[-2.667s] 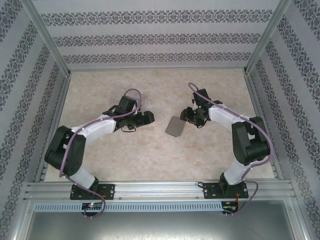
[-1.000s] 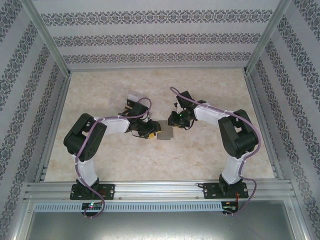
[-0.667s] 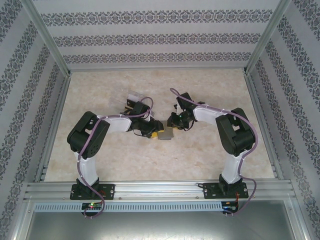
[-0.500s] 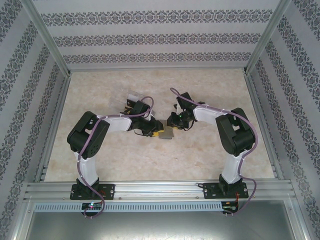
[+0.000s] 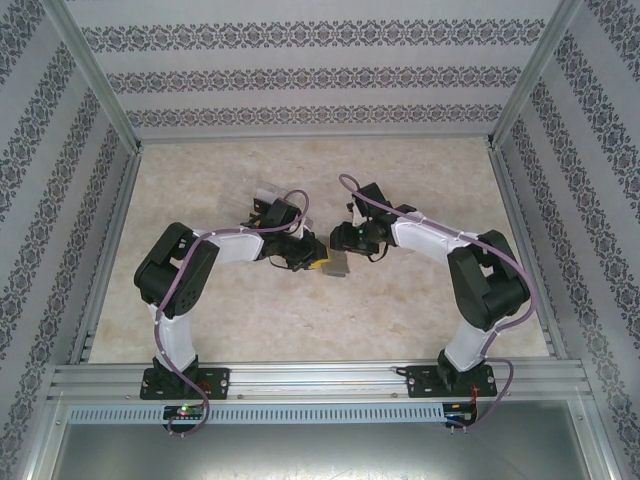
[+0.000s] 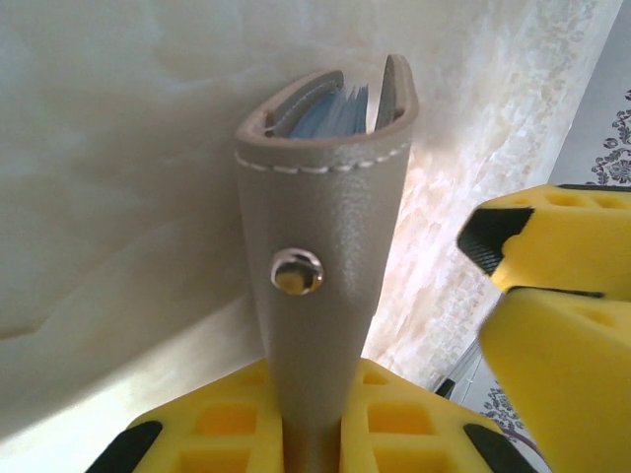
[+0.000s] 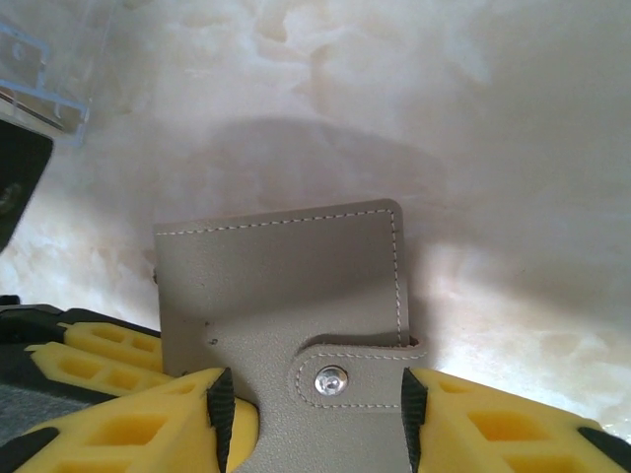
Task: Take the credit cards out of the card holder
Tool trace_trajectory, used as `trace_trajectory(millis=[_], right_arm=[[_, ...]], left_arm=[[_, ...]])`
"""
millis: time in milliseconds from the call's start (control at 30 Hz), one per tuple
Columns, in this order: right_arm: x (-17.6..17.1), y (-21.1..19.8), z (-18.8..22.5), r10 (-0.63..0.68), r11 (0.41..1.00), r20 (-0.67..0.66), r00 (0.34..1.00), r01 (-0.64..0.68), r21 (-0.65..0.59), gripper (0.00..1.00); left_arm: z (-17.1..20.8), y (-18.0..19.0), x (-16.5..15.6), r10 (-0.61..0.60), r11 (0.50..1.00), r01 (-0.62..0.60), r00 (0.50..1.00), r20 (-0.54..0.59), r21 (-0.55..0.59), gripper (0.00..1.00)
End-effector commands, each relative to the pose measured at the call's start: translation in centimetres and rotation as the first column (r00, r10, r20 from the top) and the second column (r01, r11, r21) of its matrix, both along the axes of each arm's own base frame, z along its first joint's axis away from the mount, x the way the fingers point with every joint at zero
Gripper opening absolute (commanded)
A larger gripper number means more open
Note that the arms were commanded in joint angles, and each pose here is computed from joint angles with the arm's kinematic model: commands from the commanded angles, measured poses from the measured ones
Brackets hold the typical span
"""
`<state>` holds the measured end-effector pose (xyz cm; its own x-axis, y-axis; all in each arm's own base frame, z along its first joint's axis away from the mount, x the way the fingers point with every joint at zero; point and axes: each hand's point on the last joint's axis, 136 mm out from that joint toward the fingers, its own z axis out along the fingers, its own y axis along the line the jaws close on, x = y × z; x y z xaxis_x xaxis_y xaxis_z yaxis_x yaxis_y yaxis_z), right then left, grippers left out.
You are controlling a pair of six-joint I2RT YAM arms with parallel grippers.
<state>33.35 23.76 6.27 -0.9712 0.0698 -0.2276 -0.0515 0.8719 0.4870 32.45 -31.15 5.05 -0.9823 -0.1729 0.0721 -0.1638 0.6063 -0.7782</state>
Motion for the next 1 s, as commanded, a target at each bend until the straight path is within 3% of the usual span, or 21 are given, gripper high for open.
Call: trace_trajectory(millis=[0, 267, 633, 967], right_arm=[[-0.3, 0.6, -0.8, 0.006, 1.0, -0.041, 0.999, -0.007, -0.015, 0.48], [-0.7, 1.3, -2.1, 0.002, 1.0, -0.097, 0.995, -0.003, -0.012, 0.43], [-1.7, -0.3, -3.8, -0.037, 0.993, -0.139, 0.99, 0.021, -0.117, 0.38], [-1.8, -4.1, -3.8, -0.099, 0.942, -0.065, 0.993, 0.073, -0.329, 0.27]], left_arm=[[1.4, -0.3, 0.7, -0.007, 1.0, 0.008, 0.998, 0.07, -0.008, 0.0], [1.8, -0.6, 0.8, -0.017, 0.999, 0.019, 0.996, 0.085, -0.026, 0.0], [0.9, 0.3, 1.0, 0.021, 1.0, -0.022, 0.997, 0.08, 0.015, 0.0], [0.5, 0.9, 0.9, 0.04, 0.998, -0.044, 0.996, 0.078, 0.05, 0.0]])
